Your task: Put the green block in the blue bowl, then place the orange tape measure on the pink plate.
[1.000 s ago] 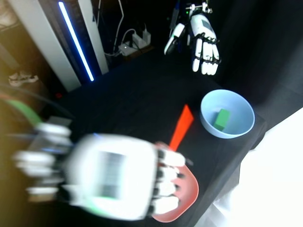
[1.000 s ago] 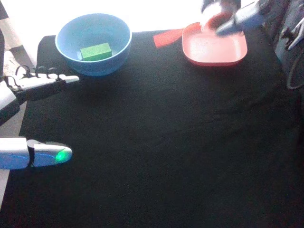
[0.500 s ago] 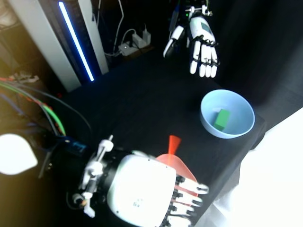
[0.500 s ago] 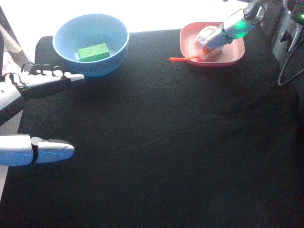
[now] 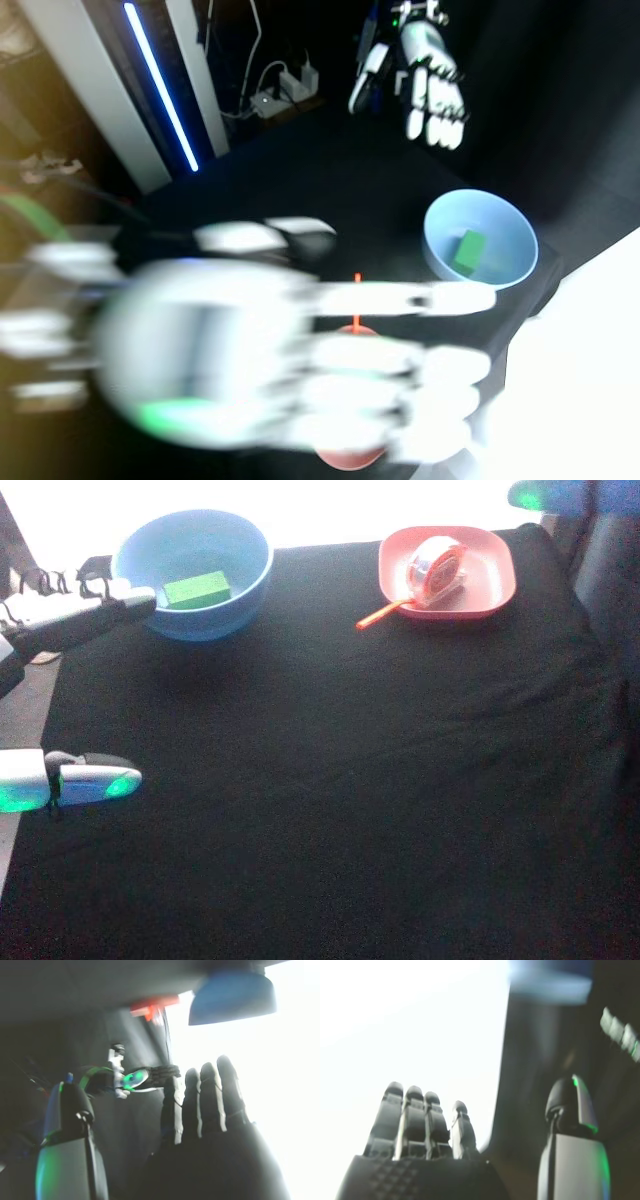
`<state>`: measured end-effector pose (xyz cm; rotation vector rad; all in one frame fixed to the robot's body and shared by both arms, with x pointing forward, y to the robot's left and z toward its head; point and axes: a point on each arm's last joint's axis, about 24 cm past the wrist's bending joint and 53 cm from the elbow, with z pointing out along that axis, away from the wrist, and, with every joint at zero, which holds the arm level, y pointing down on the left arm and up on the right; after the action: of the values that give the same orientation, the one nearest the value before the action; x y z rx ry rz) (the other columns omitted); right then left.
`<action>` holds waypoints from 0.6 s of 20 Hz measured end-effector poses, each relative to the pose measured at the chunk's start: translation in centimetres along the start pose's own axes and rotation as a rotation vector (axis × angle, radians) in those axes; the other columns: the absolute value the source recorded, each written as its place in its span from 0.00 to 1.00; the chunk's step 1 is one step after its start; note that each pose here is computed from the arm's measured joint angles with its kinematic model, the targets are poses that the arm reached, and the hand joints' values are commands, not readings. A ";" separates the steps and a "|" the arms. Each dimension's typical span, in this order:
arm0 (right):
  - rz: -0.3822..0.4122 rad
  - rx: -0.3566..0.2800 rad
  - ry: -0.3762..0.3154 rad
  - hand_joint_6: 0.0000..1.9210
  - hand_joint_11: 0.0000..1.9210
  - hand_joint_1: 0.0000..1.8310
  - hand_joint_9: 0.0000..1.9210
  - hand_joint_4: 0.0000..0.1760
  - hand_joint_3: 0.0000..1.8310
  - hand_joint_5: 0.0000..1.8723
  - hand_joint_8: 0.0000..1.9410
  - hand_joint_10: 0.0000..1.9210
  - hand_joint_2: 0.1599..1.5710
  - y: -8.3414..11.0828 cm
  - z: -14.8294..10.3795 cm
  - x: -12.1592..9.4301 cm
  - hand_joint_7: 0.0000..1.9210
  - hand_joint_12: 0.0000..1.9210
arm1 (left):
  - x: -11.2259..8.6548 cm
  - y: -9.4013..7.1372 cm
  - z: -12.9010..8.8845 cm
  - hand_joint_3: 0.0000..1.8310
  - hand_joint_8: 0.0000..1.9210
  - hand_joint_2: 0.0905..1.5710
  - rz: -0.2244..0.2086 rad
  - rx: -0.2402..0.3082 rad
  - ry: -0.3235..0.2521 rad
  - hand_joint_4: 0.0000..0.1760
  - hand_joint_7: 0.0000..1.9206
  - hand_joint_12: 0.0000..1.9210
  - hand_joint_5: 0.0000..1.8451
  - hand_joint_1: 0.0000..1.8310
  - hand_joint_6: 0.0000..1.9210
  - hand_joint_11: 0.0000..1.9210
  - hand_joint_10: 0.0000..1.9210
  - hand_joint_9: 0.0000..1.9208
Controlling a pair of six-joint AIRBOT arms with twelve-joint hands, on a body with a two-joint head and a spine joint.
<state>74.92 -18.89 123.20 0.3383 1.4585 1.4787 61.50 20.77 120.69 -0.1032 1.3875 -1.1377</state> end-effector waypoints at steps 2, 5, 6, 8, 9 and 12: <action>0.076 -0.162 -0.029 0.00 0.03 0.41 0.01 0.91 0.00 0.01 0.00 0.00 0.50 3.8 -3.8 0.8 0.02 0.01 | -1.5 -2.5 -0.3 0.01 0.00 0.62 -0.003 0.090 -0.083 0.47 0.08 0.26 0.10 0.28 0.00 0.00 0.00 0.08; 0.117 -0.243 -0.079 0.00 0.00 0.42 0.02 0.71 0.00 0.02 0.00 0.00 0.53 5.1 -6.6 0.6 0.07 0.00 | -2.8 -3.6 -0.9 0.01 0.00 0.62 0.005 0.124 -0.150 0.70 0.07 0.27 0.09 0.16 0.00 0.00 0.00 0.06; 0.153 -0.262 -0.119 0.00 0.00 0.42 0.01 0.68 0.01 0.02 0.00 0.00 0.55 4.9 -8.3 0.6 0.06 0.00 | -3.2 -4.0 -1.2 0.01 0.00 0.64 0.004 0.136 -0.175 0.61 0.07 0.27 0.09 0.11 0.00 0.00 0.00 0.05; 0.193 -0.278 -0.158 0.00 0.00 0.42 0.02 0.78 0.00 0.05 0.00 0.00 0.51 4.5 -10.4 0.9 0.08 0.00 | -3.4 -4.6 -1.4 0.01 0.00 0.63 0.003 0.164 -0.190 0.53 0.07 0.27 0.08 0.10 0.00 0.00 0.00 0.06; 0.215 -0.279 -0.186 0.00 0.00 0.46 0.02 0.66 0.01 0.06 0.00 0.00 0.53 4.2 -11.6 1.0 0.07 0.00 | -3.4 -4.8 -1.5 0.00 0.00 0.63 -0.005 0.174 -0.200 0.41 0.08 0.23 0.08 0.09 0.00 0.00 0.00 0.06; 0.247 -0.341 -0.234 0.00 0.02 0.38 0.02 0.48 0.01 0.01 0.00 0.00 0.56 5.4 -12.7 0.7 0.04 0.01 | -2.7 -4.8 -1.8 0.01 0.00 0.65 -0.021 0.170 -0.191 0.45 0.08 0.22 0.06 0.08 0.00 0.01 0.00 0.06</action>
<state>62.44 -24.76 124.59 0.4748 0.9839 1.7871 57.97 21.09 125.26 -0.1023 1.1197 -1.2260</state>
